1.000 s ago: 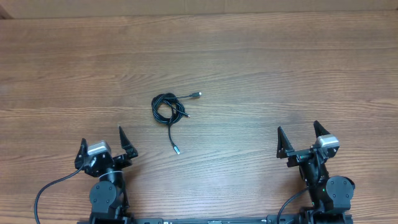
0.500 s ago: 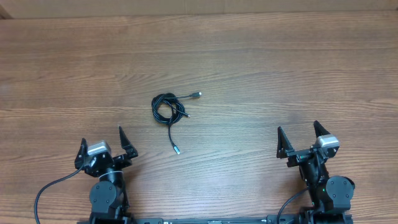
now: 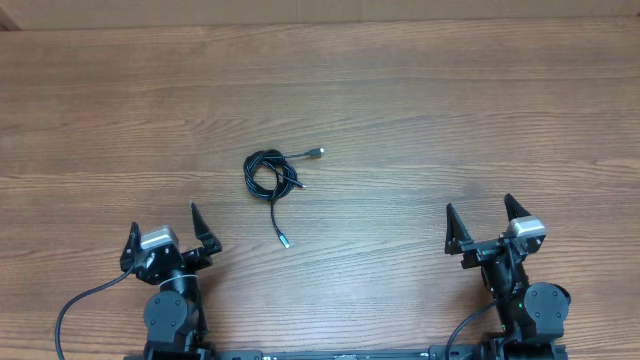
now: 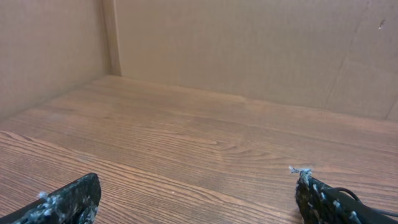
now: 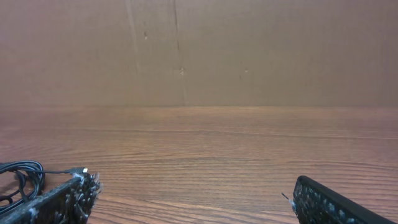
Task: Untangle cables
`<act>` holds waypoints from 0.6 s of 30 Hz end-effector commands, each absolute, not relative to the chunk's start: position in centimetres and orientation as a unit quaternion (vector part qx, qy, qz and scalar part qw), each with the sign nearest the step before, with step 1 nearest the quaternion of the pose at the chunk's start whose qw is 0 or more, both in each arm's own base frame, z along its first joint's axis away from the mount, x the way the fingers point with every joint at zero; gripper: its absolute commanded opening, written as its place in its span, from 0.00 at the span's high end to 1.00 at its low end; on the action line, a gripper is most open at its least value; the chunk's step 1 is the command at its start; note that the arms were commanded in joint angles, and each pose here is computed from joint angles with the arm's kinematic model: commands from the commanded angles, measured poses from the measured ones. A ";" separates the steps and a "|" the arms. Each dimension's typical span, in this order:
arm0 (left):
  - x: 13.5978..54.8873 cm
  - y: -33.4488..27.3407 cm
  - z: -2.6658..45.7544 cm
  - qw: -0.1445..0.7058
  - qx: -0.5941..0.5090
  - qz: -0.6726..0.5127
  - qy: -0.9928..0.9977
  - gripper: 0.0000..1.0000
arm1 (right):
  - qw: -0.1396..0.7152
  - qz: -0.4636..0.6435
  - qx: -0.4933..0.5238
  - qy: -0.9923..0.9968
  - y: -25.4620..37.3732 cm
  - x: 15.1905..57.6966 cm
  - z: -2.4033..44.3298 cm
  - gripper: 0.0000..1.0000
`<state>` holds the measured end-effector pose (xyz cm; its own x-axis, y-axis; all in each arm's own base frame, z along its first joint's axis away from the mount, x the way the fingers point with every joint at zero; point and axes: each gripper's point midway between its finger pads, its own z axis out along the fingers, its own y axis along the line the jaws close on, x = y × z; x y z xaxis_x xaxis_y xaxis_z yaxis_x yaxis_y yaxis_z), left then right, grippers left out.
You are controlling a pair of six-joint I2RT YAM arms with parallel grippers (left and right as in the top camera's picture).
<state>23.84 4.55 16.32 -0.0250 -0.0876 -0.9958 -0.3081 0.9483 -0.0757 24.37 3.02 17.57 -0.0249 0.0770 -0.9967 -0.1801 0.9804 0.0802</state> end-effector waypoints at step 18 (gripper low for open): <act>23.8 4.7 16.5 0.687 -0.140 0.086 0.708 0.00 | 0.697 0.103 -0.010 0.710 2.6 24.4 17.4 0.00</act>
